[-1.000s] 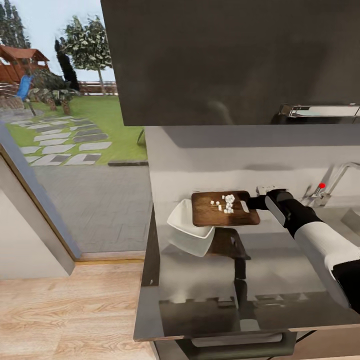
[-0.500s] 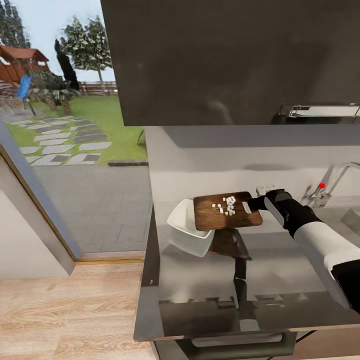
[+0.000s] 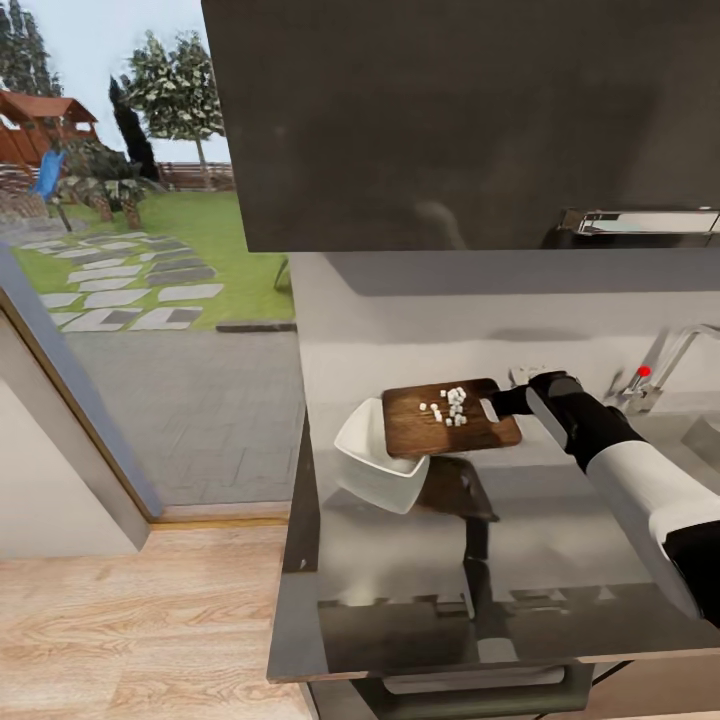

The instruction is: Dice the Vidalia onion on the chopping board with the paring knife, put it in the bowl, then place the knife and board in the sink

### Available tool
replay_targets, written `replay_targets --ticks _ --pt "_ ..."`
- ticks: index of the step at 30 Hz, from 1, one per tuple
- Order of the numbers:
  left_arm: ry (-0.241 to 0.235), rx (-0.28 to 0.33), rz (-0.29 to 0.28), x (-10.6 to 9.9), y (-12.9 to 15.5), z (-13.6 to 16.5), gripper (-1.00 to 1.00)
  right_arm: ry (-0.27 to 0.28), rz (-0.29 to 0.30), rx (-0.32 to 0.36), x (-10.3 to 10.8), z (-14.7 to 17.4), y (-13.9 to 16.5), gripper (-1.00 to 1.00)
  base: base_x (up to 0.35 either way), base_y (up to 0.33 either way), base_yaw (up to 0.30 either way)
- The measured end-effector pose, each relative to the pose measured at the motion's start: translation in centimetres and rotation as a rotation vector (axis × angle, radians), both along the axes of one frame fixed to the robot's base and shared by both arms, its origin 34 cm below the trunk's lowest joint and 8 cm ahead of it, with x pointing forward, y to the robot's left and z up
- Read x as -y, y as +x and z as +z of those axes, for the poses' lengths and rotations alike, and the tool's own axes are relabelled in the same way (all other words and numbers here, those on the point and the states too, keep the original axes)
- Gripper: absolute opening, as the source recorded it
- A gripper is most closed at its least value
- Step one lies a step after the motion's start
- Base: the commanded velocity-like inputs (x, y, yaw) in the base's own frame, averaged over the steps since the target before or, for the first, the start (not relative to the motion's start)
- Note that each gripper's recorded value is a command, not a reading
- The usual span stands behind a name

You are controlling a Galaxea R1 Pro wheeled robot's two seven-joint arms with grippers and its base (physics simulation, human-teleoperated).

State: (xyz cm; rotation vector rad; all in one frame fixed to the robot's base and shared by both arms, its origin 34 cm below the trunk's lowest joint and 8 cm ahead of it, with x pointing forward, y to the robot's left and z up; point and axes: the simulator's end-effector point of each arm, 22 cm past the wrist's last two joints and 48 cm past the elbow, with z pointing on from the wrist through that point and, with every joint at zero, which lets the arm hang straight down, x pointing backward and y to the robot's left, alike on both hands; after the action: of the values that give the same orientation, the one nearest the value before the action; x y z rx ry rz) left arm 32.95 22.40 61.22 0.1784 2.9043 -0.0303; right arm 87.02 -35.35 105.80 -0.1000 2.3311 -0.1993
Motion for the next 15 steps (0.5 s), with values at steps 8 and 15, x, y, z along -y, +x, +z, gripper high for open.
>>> replay_targets --ticks 8,15 --pt "0.000 0.000 0.000 0.0 0.0 0.0 1.00 0.004 0.032 0.010 -1.8 2.4 0.2 -1.00 0.000 0.000 0.000" --pt "0.000 0.000 0.000 0.0 0.0 0.0 1.00 -0.001 0.035 0.016 -1.9 2.8 0.3 -1.00 0.000 0.000 0.000"
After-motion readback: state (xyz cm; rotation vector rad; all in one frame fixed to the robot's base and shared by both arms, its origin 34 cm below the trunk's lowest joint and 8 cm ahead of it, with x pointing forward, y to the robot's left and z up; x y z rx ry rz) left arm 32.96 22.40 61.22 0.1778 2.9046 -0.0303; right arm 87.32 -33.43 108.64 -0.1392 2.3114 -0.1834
